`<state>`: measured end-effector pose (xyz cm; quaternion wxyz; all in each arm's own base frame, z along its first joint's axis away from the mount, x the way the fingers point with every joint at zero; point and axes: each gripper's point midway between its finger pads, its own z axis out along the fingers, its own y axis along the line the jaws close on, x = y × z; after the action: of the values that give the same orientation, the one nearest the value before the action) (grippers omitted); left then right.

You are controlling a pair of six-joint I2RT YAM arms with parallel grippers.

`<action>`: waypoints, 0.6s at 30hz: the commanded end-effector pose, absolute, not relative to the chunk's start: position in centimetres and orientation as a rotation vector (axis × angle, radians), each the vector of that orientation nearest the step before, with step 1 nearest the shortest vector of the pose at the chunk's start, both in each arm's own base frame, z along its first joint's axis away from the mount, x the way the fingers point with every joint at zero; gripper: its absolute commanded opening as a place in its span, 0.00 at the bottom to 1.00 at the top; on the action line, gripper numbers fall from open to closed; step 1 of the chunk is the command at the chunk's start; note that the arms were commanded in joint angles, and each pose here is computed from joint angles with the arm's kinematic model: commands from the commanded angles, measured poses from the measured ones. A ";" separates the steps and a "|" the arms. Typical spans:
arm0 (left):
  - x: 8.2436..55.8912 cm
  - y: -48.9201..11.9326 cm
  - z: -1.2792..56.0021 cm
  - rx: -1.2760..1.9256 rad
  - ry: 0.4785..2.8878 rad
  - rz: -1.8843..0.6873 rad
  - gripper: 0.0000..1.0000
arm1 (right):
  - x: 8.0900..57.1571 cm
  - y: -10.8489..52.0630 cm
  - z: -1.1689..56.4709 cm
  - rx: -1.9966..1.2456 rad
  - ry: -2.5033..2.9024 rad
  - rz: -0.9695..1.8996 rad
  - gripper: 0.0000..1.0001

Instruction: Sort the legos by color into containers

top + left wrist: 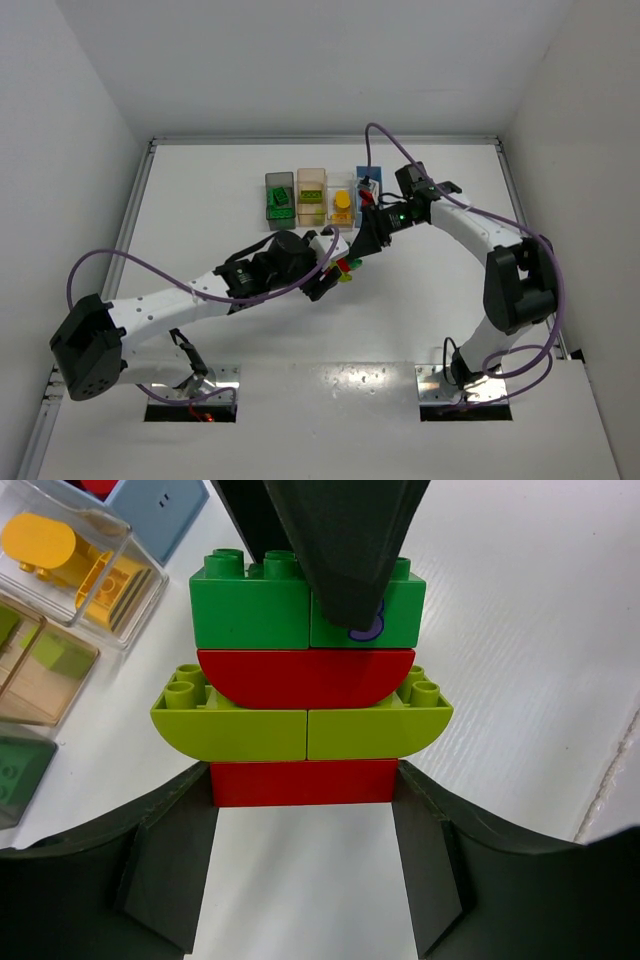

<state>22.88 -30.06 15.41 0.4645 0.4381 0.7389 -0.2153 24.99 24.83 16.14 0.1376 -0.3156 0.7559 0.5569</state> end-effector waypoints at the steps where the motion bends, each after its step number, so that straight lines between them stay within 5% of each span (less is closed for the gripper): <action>1: 23.7 -31.7 18.8 1.028 1.717 -0.566 0.47 | 25.5 25.3 17.8 -0.985 2.099 1.576 0.48; 4: 23.7 -31.7 18.8 1.028 1.717 -0.566 0.47 | 25.6 25.4 17.8 -0.989 2.091 1.571 0.37; 9: 23.7 -31.8 18.8 1.020 1.722 -0.572 0.46 | 25.8 25.4 17.8 -0.993 2.082 1.567 0.02; 18: 23.5 -30.4 17.1 1.016 1.768 -0.521 0.43 | 28.2 23.1 19.9 -0.931 2.025 1.481 0.00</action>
<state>23.24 -29.83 15.36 0.4680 0.4301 0.7438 -0.2067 26.70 23.68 16.31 0.1660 -0.3109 0.7652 0.5387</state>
